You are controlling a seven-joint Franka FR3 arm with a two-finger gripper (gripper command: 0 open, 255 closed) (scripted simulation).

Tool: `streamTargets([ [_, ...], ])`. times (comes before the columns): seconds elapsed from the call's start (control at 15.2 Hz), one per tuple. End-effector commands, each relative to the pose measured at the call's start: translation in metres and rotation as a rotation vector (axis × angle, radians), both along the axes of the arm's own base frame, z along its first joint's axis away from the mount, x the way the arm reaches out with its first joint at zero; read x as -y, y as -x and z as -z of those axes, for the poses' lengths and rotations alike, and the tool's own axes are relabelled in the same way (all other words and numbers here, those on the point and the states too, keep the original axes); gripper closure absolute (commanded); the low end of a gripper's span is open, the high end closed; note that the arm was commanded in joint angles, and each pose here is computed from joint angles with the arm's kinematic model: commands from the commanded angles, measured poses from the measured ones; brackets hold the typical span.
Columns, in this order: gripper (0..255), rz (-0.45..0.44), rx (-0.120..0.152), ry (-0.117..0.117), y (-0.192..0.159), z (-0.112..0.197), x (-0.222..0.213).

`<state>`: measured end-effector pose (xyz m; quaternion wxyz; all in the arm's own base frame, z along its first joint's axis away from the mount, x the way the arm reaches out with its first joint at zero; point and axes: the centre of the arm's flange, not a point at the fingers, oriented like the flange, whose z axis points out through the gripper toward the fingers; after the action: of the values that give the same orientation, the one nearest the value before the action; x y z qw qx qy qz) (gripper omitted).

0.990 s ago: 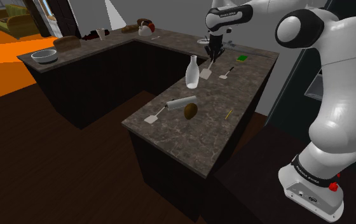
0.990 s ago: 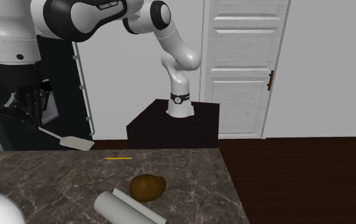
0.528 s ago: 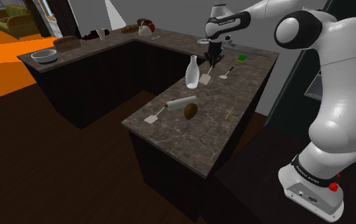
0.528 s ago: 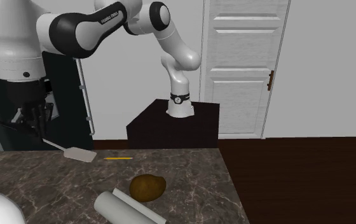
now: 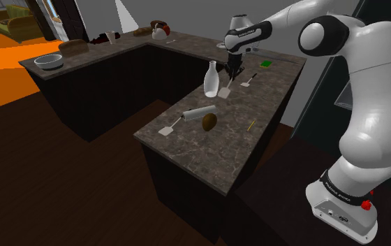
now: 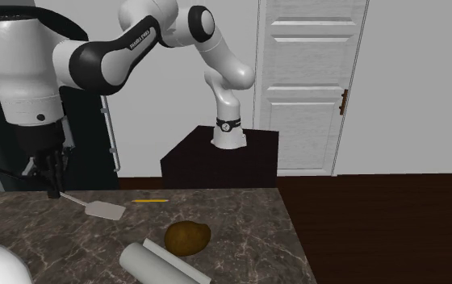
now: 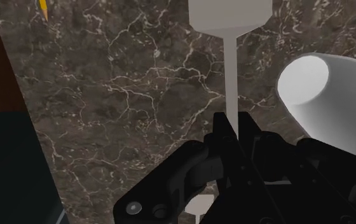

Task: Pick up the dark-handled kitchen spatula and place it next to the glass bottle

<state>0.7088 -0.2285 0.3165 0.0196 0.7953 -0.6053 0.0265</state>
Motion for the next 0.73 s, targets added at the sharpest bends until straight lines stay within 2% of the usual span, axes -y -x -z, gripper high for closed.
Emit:
streamTargets([
  [0.0,255,0.0,0.0,0.0,0.0,0.012,0.001],
  [0.66,255,0.0,0.0,0.0,0.0,0.065,0.001],
])
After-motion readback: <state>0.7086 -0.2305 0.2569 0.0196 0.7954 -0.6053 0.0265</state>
